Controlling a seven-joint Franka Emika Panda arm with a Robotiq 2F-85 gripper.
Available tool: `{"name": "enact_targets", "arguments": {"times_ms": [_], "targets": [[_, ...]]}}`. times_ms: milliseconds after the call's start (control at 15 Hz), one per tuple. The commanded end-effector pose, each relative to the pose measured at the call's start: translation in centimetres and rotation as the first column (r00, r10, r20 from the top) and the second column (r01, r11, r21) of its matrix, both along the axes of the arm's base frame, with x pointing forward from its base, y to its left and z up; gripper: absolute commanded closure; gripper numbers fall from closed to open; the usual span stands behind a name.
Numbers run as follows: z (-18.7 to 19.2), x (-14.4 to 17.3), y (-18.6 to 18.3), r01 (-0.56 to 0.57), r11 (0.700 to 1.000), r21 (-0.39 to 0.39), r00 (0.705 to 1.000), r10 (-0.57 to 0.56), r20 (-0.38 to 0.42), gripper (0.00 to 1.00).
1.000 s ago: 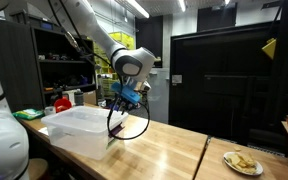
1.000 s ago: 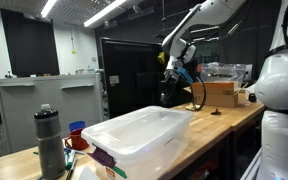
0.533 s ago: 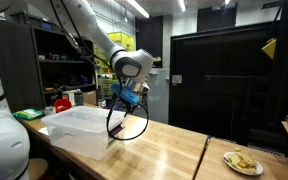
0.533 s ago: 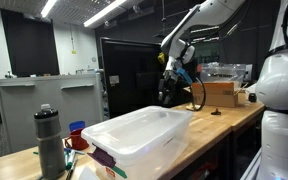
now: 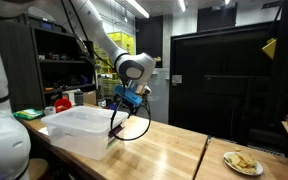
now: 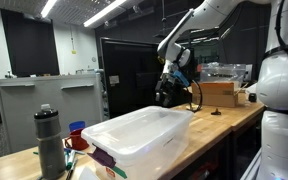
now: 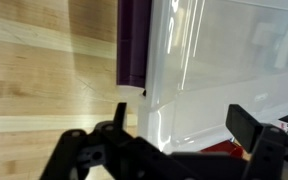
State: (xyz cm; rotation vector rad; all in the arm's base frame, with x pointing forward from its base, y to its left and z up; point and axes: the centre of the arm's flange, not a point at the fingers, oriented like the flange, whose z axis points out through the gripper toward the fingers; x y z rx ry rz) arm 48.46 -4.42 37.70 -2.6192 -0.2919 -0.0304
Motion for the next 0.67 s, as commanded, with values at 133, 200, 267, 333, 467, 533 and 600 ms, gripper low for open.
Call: {"name": "enact_targets", "arguments": {"times_ms": [133, 200, 267, 333, 467, 533, 600], "targets": [[1.1, 2.4, -0.1, -0.045, 0.998, -0.036, 0.999, 0.044, -0.015, 0.00], [1.2, 2.7, 0.0, -0.050, 0.998, -0.043, 0.999, 0.050, -0.017, 0.00], [1.3, 3.1, 0.1, -0.056, 0.997, -0.048, 0.998, 0.055, -0.020, 0.00], [1.3, 3.4, 0.2, -0.062, 0.997, -0.052, 0.998, 0.061, -0.022, 0.00], [1.1, 4.1, 0.6, -0.074, 0.996, -0.059, 0.997, 0.072, -0.027, 0.00], [0.8, 4.5, 0.8, -0.080, 0.995, -0.059, 0.996, 0.078, -0.034, 0.00], [0.5, 4.8, 1.0, -0.086, 0.995, -0.059, 0.996, 0.084, -0.039, 0.00]]}}
